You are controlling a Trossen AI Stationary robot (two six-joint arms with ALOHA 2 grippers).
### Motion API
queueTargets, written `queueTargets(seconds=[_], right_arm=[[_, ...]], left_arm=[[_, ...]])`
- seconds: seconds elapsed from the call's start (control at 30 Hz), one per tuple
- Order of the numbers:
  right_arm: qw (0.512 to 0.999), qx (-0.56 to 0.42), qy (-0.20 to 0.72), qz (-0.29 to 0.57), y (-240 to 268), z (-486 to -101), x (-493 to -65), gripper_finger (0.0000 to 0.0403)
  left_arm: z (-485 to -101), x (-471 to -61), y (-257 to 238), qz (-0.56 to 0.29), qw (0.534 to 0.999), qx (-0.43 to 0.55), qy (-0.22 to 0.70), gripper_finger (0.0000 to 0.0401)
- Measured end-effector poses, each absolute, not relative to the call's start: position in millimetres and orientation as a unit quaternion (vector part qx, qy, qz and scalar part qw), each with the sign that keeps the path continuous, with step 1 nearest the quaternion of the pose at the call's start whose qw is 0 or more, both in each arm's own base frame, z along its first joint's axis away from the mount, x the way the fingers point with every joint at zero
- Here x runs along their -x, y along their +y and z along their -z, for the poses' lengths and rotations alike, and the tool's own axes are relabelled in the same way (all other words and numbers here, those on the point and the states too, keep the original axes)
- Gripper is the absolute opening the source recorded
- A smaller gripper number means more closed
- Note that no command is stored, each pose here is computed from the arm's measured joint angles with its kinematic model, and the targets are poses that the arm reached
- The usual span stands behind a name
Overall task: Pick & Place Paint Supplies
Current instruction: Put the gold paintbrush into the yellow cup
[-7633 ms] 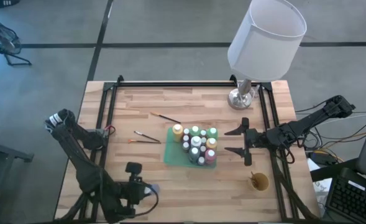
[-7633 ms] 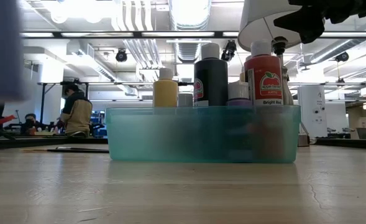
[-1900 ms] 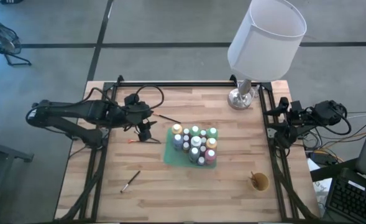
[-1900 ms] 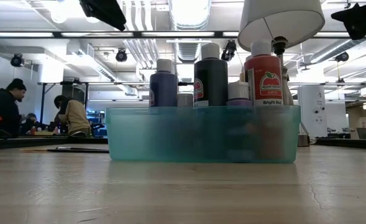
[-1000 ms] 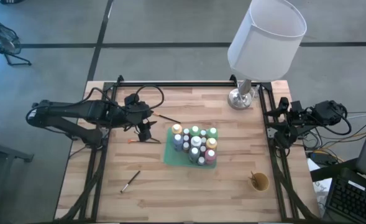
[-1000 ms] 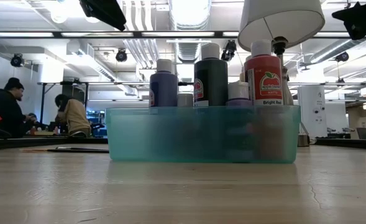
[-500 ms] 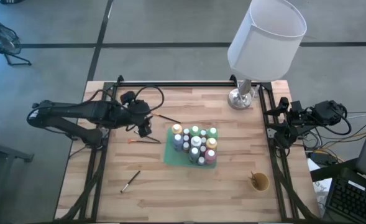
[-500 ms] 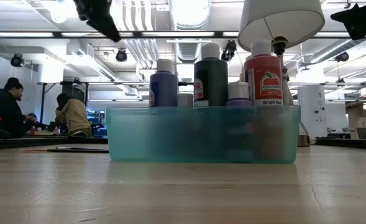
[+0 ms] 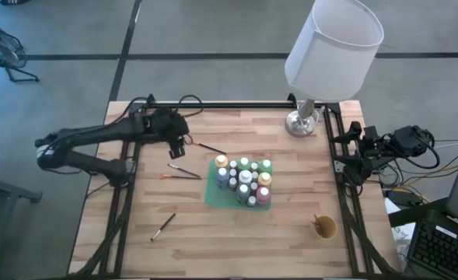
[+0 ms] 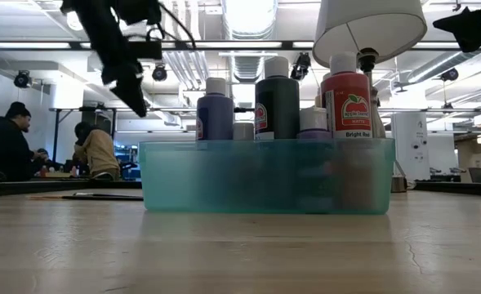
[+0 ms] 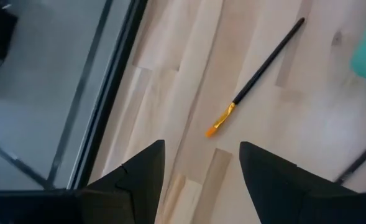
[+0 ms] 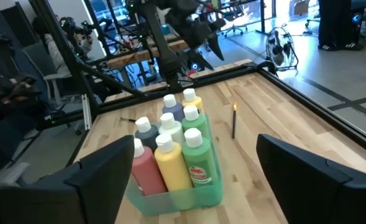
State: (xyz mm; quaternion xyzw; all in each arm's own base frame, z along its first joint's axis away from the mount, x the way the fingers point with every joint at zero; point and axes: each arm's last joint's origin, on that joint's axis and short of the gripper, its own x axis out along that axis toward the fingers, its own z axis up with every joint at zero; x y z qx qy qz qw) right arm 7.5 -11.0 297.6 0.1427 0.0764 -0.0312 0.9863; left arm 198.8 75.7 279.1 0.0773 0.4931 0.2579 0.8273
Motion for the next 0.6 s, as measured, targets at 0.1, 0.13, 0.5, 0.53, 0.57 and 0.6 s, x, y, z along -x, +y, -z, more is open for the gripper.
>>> queueTargets(seconds=[0.1,0.13,0.5,0.53,0.57,0.6], right_arm=[[0.986,-0.143,0.076,0.031,-11,-298,-7,0.0341],[0.986,-0.143,0.076,0.031,-11,-298,-7,0.0345],[0.986,-0.143,0.077,0.031,-11,-298,-8,0.0356],[0.986,-0.143,0.077,0.031,-11,-298,-8,0.0354],[0.986,-0.143,0.077,0.031,-11,-298,-8,0.0351],[0.986,-0.143,0.077,0.031,-11,-298,-8,0.0348]], left_arm=[[-269,-196,89,-0.241,0.832,-0.078,0.494,0.0212],[-266,-194,93,-0.236,0.833,-0.075,0.494,0.0212],[-239,-203,122,-0.187,0.817,-0.085,0.540,0.0212],[-234,-207,124,-0.180,0.814,-0.086,0.546,0.0212],[-230,-210,126,-0.171,0.810,-0.087,0.554,0.0211],[-226,-214,128,-0.164,0.805,-0.088,0.563,0.0211]])
